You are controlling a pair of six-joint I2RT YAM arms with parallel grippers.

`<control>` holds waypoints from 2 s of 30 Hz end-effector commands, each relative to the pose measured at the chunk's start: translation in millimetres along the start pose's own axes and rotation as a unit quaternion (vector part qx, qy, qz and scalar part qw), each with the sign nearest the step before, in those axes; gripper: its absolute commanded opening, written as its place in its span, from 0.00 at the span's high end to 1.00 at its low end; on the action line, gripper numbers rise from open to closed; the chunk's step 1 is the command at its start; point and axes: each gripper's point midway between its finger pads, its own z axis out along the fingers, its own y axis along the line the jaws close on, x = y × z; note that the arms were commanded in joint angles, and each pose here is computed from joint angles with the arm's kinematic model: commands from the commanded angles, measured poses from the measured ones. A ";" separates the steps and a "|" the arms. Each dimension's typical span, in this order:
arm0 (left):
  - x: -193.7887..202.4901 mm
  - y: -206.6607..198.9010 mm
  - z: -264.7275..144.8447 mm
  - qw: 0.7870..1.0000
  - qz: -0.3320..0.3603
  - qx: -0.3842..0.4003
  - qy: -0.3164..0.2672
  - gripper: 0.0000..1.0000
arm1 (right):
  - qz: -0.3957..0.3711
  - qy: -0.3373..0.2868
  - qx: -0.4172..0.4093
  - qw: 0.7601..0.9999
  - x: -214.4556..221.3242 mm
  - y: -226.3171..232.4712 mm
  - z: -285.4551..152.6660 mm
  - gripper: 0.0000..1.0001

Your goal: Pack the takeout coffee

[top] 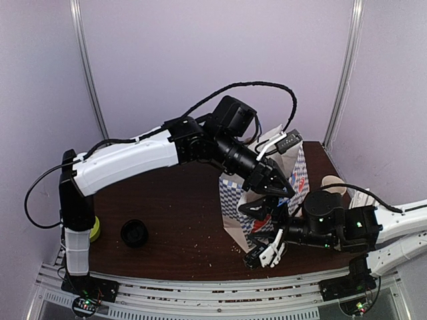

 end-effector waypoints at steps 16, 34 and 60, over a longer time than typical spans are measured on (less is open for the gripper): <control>-65.6 17.8 12.3 0.991 0.051 0.003 -0.120 1.00 | -0.105 -0.106 -0.042 0.988 -49.9 37.1 3.2 0.00; -80.0 0.5 -2.1 0.986 0.022 0.052 -0.157 1.00 | -0.030 -0.127 0.060 0.990 -67.7 -6.5 -3.5 0.00; -69.2 4.2 -9.9 0.986 -0.023 0.058 -0.153 1.00 | -0.002 -0.116 0.072 0.991 -69.1 -11.6 7.9 0.29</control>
